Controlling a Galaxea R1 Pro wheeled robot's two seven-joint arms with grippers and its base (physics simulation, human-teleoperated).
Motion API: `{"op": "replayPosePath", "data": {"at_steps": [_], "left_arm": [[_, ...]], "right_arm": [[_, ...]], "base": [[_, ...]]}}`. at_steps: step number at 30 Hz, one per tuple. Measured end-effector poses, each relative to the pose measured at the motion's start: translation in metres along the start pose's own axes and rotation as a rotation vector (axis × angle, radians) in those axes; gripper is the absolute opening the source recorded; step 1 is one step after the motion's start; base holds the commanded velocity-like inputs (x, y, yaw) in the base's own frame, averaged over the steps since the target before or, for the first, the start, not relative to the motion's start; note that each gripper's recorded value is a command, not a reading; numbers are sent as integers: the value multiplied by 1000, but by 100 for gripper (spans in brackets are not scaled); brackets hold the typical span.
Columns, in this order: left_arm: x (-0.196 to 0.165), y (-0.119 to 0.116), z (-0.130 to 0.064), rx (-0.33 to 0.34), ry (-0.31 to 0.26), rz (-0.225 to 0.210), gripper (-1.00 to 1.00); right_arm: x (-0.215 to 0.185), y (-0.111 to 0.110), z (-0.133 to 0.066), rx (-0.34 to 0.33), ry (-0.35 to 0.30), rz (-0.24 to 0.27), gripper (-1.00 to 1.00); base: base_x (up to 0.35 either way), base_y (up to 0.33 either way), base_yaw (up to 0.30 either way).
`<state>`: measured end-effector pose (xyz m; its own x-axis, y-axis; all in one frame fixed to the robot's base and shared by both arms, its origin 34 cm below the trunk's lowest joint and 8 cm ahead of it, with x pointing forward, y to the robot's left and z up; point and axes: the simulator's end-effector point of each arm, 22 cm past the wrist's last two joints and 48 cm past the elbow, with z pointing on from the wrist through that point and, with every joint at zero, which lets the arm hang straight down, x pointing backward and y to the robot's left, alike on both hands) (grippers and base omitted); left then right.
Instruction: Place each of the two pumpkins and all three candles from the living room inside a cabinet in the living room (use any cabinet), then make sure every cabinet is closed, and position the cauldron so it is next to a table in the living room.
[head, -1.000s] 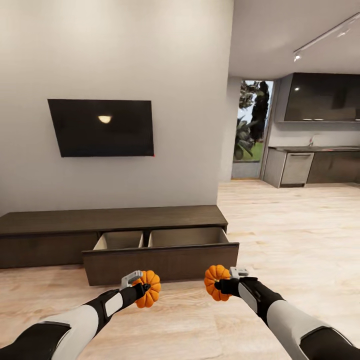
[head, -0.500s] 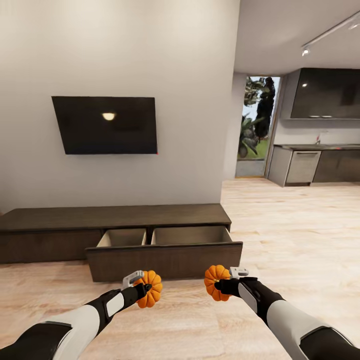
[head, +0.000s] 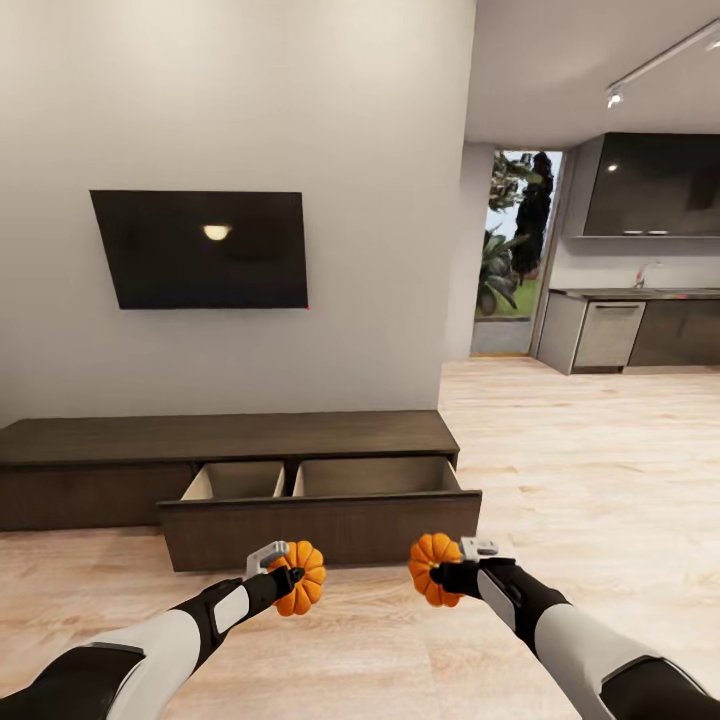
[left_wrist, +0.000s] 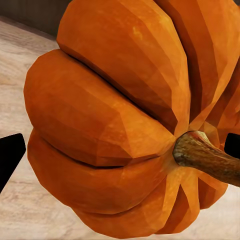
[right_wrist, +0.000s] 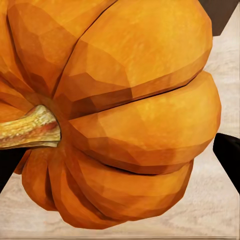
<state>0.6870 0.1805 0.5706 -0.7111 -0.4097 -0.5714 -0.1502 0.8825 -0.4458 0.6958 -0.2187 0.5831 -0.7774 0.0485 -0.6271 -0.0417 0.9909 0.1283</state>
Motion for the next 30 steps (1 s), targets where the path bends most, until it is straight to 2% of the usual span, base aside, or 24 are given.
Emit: {"op": "replayPosePath", "data": {"at_steps": [16, 18, 19, 23, 27, 30], "left_arm": [[-1, 0, 0, 0, -2, 0, -100], [-4, 1, 0, 0, -15, 1, -100], [-16, 1, -1, 2, -66, 3, -100], [-24, -2, -2, 11, -88, 7, -100], [-17, -4, -1, 17, -60, 11, -100], [-9, -11, -1, 32, 9, 3, -100]], "right_arm": [[8, 1, 1, -4, 12, 4, -100], [8, 1, 1, -4, 12, 4, -100], [8, 0, 1, -4, 10, 5, -100], [4, 1, 0, -12, 2, 13, -100], [3, 3, 0, -24, 1, 15, -100], [3, 3, -1, -26, 7, 16, -100]], "base": [[0, 0, 0], [0, 0, 0], [0, 0, 0], [0, 0, 0], [0, 0, 0], [0, 0, 0]]}}
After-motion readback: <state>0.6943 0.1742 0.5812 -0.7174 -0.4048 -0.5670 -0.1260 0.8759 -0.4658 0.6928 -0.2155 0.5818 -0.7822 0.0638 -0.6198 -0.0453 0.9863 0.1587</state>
